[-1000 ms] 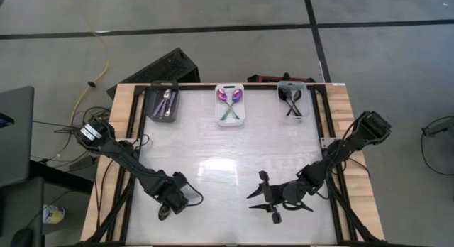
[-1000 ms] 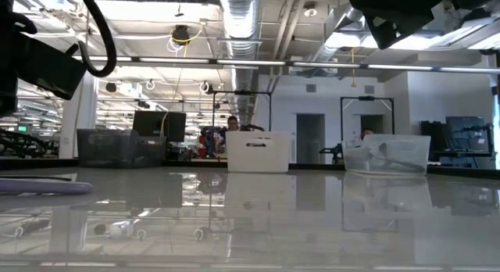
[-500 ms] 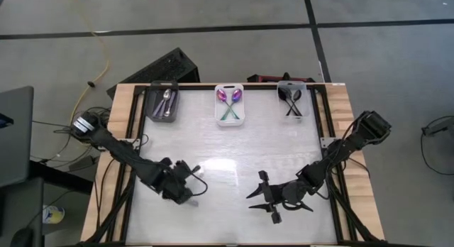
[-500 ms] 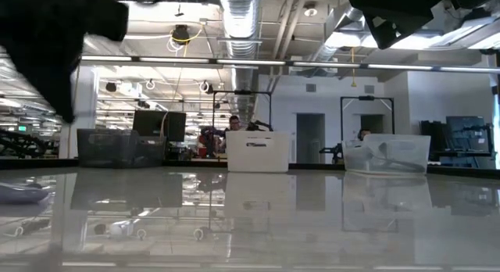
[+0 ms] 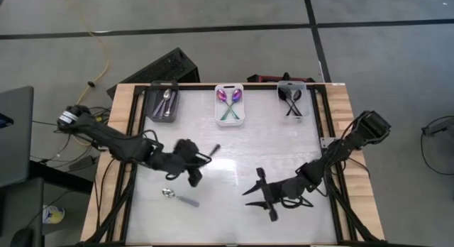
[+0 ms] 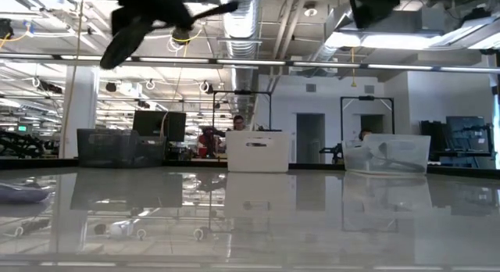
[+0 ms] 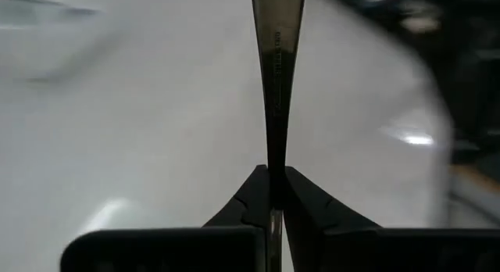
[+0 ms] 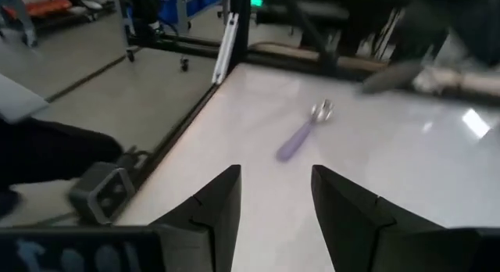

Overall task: Sort silverware by color (type)
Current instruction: Put the black spoon into the transparent bin

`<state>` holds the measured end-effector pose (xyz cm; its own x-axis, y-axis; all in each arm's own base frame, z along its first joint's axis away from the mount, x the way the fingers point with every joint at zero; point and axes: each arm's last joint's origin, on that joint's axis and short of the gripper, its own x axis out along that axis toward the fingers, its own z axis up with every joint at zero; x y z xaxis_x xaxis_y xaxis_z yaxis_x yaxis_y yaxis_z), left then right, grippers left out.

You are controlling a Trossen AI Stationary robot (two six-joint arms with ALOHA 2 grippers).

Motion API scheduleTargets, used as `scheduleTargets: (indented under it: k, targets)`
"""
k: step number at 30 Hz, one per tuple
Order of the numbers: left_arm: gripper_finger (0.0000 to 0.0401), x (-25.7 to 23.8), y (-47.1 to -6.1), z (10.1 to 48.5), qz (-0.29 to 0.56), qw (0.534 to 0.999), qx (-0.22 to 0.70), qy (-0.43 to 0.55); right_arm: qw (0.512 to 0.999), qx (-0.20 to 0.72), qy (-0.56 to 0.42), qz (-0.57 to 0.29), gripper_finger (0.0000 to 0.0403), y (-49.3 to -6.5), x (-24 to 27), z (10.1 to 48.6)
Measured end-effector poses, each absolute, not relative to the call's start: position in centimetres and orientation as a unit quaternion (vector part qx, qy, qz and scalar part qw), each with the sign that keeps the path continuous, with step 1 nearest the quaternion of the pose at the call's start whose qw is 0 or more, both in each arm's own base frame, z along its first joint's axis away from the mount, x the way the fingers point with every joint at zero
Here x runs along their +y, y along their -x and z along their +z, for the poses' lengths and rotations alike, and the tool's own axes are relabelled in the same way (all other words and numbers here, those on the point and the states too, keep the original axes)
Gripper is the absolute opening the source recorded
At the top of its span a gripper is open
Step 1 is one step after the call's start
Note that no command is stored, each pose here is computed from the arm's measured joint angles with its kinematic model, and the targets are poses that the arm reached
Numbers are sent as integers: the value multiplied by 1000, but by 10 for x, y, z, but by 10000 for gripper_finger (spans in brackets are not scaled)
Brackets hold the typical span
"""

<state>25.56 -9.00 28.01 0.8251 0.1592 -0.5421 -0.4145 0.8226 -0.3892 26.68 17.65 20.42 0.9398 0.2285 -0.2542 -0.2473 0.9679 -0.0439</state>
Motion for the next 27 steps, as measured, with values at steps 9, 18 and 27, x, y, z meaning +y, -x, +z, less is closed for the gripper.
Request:
scheduleTargets:
  k: [9, 18, 27]
  targets:
    - [3, -99, -300, 252, -28, 901, 230, 368, 957, 47, 260, 116, 179, -280, 188, 243]
    - [4, -98, -313, 228, -2, 878, 263, 399, 903, 222, 361, 77, 179, -291, 185, 283]
    - [5, -80, -318, 228, 22, 879, 251, 405, 857, 293, 422, 50, 179, -300, 167, 267]
